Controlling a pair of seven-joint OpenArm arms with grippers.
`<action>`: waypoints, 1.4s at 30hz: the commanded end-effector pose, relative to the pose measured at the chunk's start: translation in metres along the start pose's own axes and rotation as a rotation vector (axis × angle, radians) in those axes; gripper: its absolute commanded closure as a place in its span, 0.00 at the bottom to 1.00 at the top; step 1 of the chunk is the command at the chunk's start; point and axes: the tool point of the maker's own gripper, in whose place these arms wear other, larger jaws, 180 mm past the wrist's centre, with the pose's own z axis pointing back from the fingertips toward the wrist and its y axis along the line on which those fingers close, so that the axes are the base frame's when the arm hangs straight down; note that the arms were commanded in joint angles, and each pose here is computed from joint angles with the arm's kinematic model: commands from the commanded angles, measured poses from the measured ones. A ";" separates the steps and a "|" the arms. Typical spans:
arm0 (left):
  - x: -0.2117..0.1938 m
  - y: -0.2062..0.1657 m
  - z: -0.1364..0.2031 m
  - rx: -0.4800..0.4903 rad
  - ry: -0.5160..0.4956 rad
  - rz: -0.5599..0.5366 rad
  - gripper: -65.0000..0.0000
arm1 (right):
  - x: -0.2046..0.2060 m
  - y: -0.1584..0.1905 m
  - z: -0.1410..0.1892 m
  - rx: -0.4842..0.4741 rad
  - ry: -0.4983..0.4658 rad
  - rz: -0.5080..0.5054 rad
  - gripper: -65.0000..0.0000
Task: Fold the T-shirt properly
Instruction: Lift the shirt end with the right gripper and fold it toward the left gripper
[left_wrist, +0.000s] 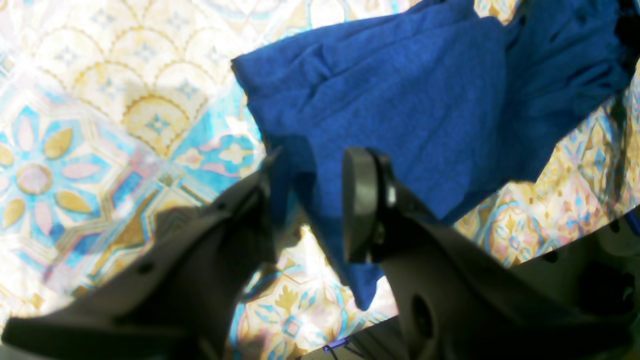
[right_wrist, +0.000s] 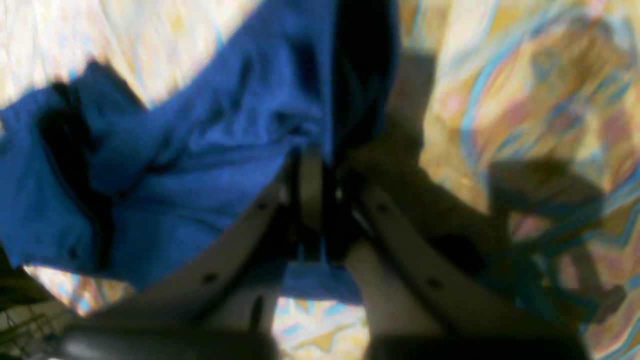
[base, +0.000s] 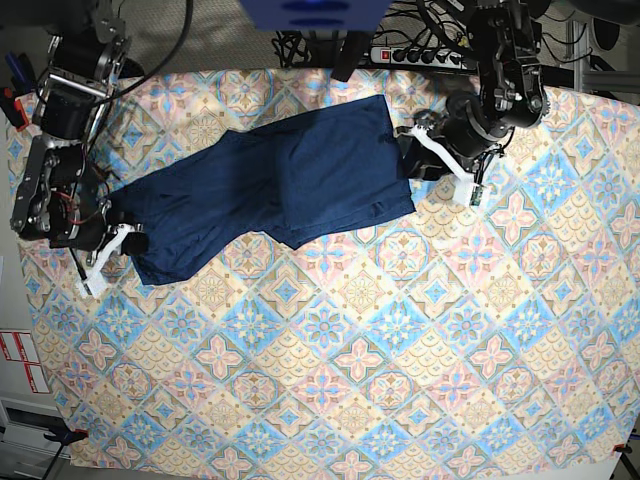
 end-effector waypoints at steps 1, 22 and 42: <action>0.008 -0.003 0.003 -0.012 -0.033 -0.005 0.74 | 0.021 -0.004 0.011 -0.013 -0.046 0.027 0.99; 0.007 0.001 0.004 0.004 -0.041 0.022 0.74 | 0.009 0.196 0.002 0.314 -0.117 0.400 0.99; 0.003 0.023 0.014 0.064 -0.045 0.055 0.74 | -0.025 0.319 -0.009 0.580 -0.056 0.577 0.99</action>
